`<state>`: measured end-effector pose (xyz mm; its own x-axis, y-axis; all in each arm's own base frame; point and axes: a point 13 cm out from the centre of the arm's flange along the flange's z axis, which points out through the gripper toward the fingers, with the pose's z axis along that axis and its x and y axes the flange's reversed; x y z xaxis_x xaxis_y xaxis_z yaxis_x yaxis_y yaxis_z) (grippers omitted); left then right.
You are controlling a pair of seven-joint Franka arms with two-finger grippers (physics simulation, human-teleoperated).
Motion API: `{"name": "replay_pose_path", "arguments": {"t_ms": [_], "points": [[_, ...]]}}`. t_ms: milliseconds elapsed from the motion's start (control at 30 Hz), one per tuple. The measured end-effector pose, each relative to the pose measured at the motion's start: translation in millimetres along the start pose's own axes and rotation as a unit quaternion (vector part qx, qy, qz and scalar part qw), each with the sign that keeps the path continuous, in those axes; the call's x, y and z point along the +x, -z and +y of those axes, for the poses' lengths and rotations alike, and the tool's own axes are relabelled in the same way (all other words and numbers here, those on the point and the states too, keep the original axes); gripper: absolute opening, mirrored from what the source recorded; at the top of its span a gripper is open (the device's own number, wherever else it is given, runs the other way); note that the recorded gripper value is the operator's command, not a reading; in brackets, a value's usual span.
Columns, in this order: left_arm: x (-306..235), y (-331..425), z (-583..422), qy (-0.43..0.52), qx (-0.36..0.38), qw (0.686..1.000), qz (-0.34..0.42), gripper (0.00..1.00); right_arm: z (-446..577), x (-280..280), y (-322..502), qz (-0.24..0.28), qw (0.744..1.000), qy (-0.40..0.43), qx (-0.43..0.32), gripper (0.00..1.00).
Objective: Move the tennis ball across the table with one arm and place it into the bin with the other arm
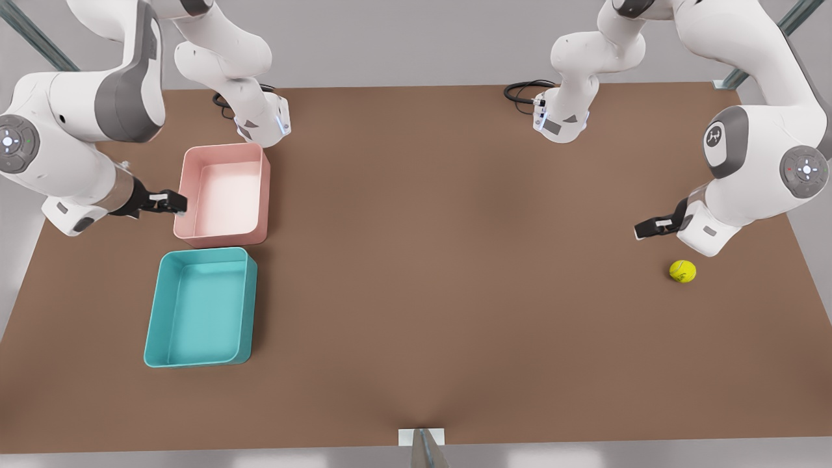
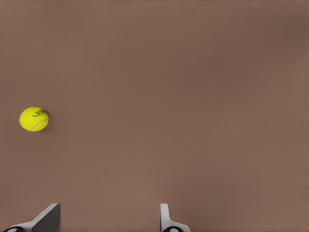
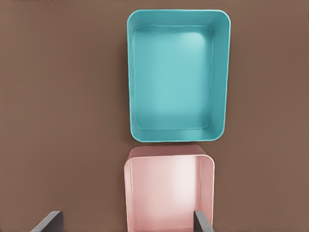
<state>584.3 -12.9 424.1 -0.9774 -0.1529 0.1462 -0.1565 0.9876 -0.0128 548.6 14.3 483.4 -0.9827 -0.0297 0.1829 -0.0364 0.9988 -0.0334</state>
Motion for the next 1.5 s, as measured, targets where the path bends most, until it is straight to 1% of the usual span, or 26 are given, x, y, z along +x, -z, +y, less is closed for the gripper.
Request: {"name": "replay_pose_path", "arguments": {"t_ms": [33, 67, 100, 133, 167, 267, 367, 433, 500, 567, 667, 767, 833, 1033, 1100, 1200, 1333, 1500], "points": [[-0.4, 0.1, -0.6, 0.001, 0.000, 1.000, -0.001, 1.00, -3.7, -0.5, -2.0, 0.001, 1.000, -0.004, -0.001, 1.00], [-1.2, -0.5, -0.9, 0.002, 0.000, 1.000, -0.002, 0.92, -6.2, -1.2, -4.2, 0.002, 1.000, -0.006, -0.003, 1.00], [-3.1, -2.9, 1.5, 0.004, 0.000, 1.000, -0.001, 0.78, -7.4, -1.9, -6.3, 0.003, 1.000, -0.007, -0.002, 1.00], [-7.8, -10.3, 11.4, 0.007, -0.001, 1.000, 0.003, 0.45, -6.9, -2.5, -8.7, 0.005, 1.000, -0.006, -0.002, 1.00], [-16.7, -26.0, 33.7, 0.015, -0.004, 1.000, 0.013, 0.21, -5.6, -3.5, -10.3, 0.005, 1.000, -0.005, -0.002, 1.00], [-42.4, -83.9, 122.5, 0.016, -0.037, 0.999, 0.032, 0.21, -2.6, -8.1, -17.9, 0.007, 1.000, -0.003, -0.002, 1.00], [-60.7, -120.7, 190.4, -0.026, -0.049, 0.998, 0.031, 0.22, -2.8, -12.7, -28.5, 0.012, 1.000, -0.003, -0.003, 1.00], [-64.2, -154.2, 229.1, -0.083, -0.065, 0.994, 0.038, 0.21, -5.8, -15.7, -23.6, 0.005, 1.000, -0.005, -0.003, 1.00], [-70.0, -178.3, 249.1, -0.168, -0.090, 0.981, 0.042, 0.21, -15.7, -17.7, -25.3, 0.005, 1.000, -0.013, -0.004, 1.00], [-83.2, -190.7, 268.6, -0.246, -0.105, 0.963, 0.034, 0.21, -18.6, -16.8, -29.8, 0.011, 1.000, -0.015, -0.003, 1.00], [-96.6, -225.6, 305.7, -0.341, -0.094, 0.935, 0.030, 0.21, -29.0, -12.3, -36.1, 0.023, 0.999, -0.023, -0.004, 1.00], [-101.1, -240.0, 313.1, -0.448, -0.086, 0.889, 0.032, 0.21, -32.4, -13.8, -41.1, 0.027, 0.999, -0.026, -0.005, 1.00], [-96.7, -255.8, 323.4, -0.508, -0.083, 0.856, 0.049, 0.21, -31.2, -20.0, -45.3, 0.026, 0.999, -0.024, -0.002, 1.00], [-86.5, -292.6, 344.1, -0.634, -0.084, 0.763, 0.092, 0.21, -25.9, -30.1, -50.4, 0.019, 1.000, -0.017, 0.001, 1.00], [-71.4, -301.9, 346.0, -0.662, -0.083, 0.737, 0.109, 0.21, -24.6, -31.4, -49.5, 0.017, 1.000, -0.015, 0.002, 1.00], [-62.4, -311.1, 358.9, -0.687, -0.087, 0.712, 0.120, 0.21, -26.2, -35.9, -46.2, 0.007, 1.000, -0.016, 0.003, 1.00], [-57.1, -340.2, 367.5, -0.709, -0.079, 0.690, 0.126, 0.21, -24.9, -42.6, -46.8, -0.002, 1.000, -0.014, 0.004, 1.00], [-57.2, -355.6, 369.6, -0.729, -0.077, 0.669, 0.124, 0.21, -20.0, -48.7, -51.9, -0.003, 1.000, -0.009, 0.005, 1.00]]}}
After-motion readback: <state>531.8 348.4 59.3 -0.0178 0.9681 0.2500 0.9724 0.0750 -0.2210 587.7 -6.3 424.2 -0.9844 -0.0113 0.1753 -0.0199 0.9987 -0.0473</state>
